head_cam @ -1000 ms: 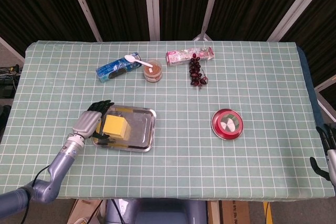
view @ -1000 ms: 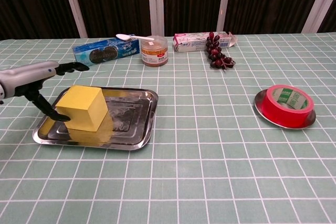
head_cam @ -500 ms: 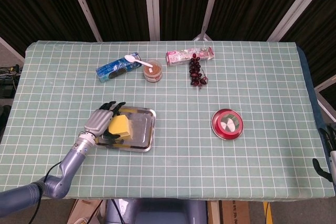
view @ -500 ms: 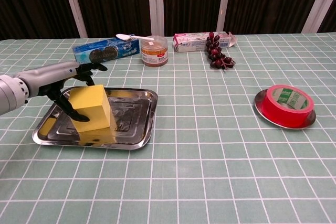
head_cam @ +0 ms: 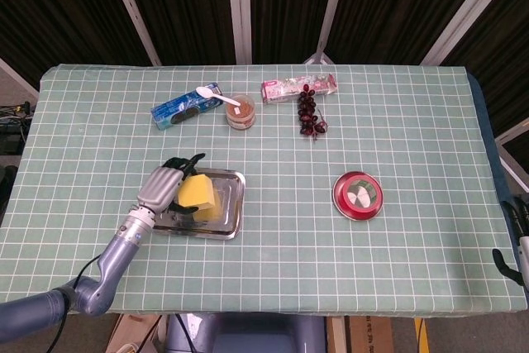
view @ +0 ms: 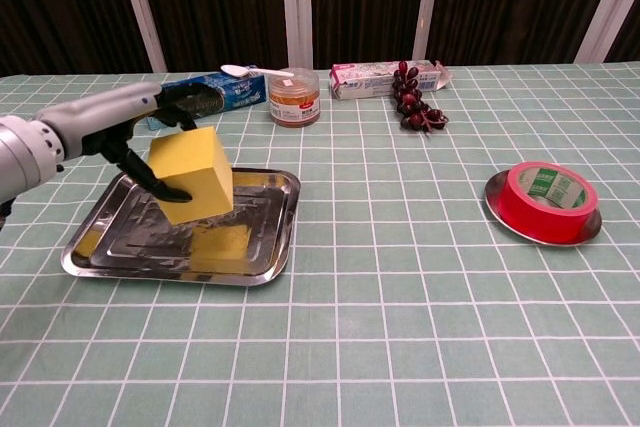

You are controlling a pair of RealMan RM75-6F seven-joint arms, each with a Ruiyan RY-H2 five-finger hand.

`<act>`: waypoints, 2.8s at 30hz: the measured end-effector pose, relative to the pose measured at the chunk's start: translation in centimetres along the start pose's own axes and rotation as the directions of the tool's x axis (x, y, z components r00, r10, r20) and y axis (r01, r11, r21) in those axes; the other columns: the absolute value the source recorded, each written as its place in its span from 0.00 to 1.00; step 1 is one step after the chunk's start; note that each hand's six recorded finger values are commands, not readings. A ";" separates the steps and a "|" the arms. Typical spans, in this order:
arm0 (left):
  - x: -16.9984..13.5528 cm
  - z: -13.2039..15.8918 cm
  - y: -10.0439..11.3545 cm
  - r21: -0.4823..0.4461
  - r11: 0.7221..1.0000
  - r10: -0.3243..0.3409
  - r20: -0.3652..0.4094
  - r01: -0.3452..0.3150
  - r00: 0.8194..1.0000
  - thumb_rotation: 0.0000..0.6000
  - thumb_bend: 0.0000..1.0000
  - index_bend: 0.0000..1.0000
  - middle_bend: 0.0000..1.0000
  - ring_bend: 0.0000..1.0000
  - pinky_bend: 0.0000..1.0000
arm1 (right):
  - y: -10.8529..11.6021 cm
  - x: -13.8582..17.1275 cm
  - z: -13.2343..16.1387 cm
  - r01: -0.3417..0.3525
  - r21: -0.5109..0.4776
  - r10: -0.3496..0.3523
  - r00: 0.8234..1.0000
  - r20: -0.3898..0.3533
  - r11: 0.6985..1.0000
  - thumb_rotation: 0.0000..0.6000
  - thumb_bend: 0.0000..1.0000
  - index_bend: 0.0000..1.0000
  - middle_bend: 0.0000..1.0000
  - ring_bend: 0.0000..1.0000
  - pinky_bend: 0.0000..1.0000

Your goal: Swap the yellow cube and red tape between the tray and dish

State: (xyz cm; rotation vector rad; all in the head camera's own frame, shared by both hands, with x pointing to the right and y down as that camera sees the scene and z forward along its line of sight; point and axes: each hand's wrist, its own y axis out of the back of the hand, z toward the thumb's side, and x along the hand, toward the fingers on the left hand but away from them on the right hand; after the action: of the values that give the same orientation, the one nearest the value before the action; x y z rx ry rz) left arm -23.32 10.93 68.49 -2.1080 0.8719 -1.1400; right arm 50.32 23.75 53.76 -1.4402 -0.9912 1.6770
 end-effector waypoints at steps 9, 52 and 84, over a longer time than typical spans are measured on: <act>4.1 6.3 -0.3 -0.005 1.000 0.001 0.094 0.000 0.996 1.00 0.26 0.03 0.59 0.18 0.16 | 0.2 0.8 -0.7 -0.014 -0.002 0.014 1.000 0.019 1.000 1.00 0.40 0.00 0.00 0.00 0.00; 9.3 9.1 -0.7 -0.078 0.996 0.054 0.102 -0.046 0.993 1.00 0.03 0.00 0.00 0.00 0.01 | 1.4 1.3 -3.7 -0.010 0.021 0.008 0.997 0.082 1.000 1.00 0.40 0.00 0.00 0.00 0.00; -19.3 -11.2 4.9 0.119 0.986 0.149 -0.356 -0.114 0.923 1.00 0.03 0.00 0.02 0.00 0.00 | -5.0 -12.2 20.7 -0.256 0.172 0.304 0.868 -0.392 0.951 0.97 0.34 0.00 0.00 0.00 0.00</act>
State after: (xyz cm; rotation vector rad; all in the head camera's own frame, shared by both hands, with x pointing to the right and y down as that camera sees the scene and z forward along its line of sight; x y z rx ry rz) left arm -42.43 20.65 60.70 -1.7576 1.0842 -1.4955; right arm 31.61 13.07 65.49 -1.8301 -0.4566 1.4972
